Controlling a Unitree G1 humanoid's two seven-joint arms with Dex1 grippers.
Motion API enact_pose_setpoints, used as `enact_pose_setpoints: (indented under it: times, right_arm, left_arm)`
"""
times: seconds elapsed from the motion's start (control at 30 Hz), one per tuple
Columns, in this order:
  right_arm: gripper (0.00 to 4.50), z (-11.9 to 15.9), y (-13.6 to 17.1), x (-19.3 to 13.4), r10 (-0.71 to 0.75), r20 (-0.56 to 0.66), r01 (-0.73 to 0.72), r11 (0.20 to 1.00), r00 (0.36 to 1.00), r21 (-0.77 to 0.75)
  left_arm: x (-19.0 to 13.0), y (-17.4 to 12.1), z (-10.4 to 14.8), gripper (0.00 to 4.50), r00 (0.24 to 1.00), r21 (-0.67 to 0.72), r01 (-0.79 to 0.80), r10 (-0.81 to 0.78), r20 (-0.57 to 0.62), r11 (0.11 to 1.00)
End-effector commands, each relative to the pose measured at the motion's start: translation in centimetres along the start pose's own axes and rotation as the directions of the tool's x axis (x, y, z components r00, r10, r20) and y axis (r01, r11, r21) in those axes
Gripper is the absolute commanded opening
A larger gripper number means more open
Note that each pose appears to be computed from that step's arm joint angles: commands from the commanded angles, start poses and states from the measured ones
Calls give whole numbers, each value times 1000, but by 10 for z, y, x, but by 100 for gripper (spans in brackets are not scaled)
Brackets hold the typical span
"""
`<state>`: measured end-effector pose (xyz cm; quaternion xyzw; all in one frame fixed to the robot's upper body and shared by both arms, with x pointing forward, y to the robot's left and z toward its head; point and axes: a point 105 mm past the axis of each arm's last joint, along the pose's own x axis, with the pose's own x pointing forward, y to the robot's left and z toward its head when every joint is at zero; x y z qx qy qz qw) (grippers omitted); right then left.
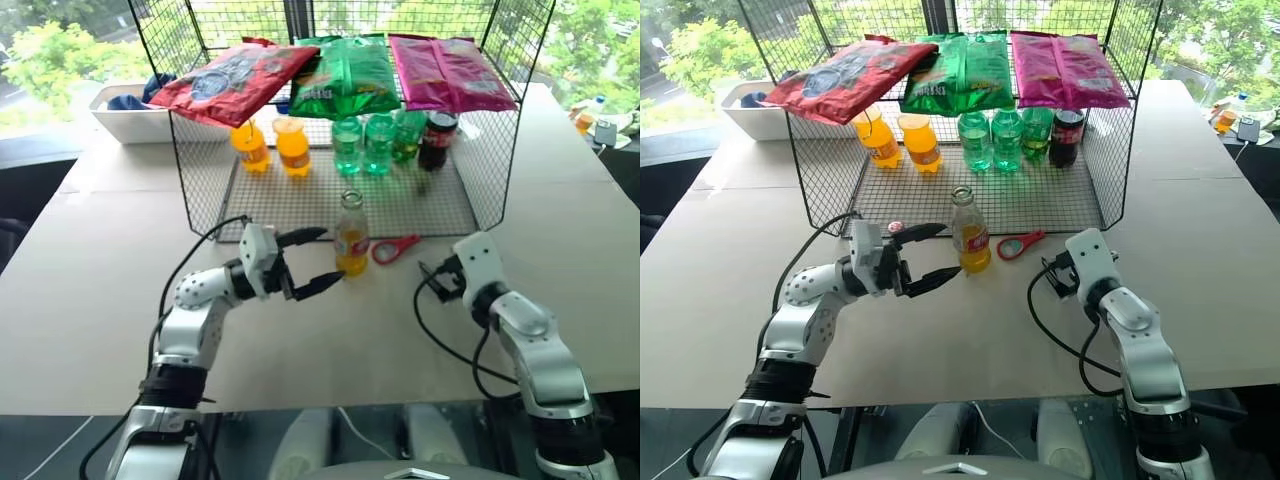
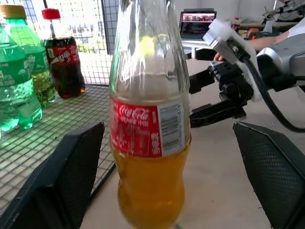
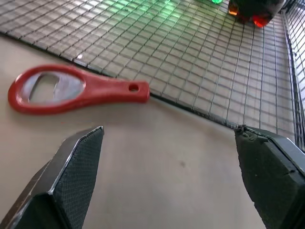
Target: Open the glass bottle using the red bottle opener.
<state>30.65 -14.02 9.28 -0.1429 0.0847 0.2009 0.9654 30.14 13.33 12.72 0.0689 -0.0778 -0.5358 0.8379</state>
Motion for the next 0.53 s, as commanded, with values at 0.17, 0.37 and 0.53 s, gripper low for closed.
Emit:
enact_pose_setpoints:
  times: [0.17, 0.37, 0.53]
  right_arm:
    - [443, -2, 2, -44, 217, 116, -217, 976, 969, -12]
    - [443, -19, -6, -66, 277, 130, -283, 959, 952, 30]
    - [443, -17, -7, -72, 302, 152, -311, 950, 941, 34]
  left_arm:
    - [-50, 11, -17, 450, 947, 83, -249, 260, -186, 965]
    - [-71, 0, -27, 450, 907, 78, -334, 343, -244, 939]
    - [-73, -10, -31, 450, 895, 67, -354, 359, -265, 933]
